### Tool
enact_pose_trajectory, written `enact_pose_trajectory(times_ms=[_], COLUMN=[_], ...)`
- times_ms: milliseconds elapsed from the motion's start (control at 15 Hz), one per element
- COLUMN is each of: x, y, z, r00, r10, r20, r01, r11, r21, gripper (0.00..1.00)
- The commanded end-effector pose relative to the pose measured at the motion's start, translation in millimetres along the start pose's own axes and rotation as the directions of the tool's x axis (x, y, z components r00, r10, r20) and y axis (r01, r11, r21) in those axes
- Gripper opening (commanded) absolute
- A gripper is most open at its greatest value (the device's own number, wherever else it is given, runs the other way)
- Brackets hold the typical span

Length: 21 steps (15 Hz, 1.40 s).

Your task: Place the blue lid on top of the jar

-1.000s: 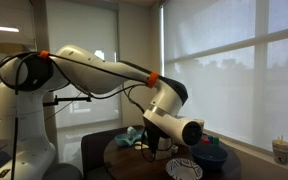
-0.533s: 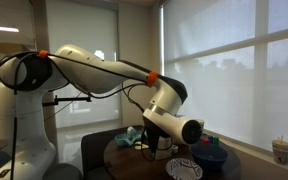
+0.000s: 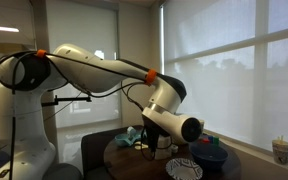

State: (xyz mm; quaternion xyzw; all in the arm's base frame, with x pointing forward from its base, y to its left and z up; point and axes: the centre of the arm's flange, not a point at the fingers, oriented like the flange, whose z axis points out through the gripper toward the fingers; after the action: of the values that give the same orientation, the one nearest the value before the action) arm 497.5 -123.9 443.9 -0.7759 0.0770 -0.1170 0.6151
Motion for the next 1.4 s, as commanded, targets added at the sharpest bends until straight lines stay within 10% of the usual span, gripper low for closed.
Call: enact_pose_trajectory(times_ms=[0,1333], x=[-8.9,-15.8], y=[-6.0,-7.8], z=[2.4,6.8], r00=[0.999,0.987], r10=[0.024,0.119], r20=[0.041,0.104], r01=[-0.022,-0.114], r11=[0.999,0.992], r21=[-0.034,-0.048], gripper=[1.00,1.00])
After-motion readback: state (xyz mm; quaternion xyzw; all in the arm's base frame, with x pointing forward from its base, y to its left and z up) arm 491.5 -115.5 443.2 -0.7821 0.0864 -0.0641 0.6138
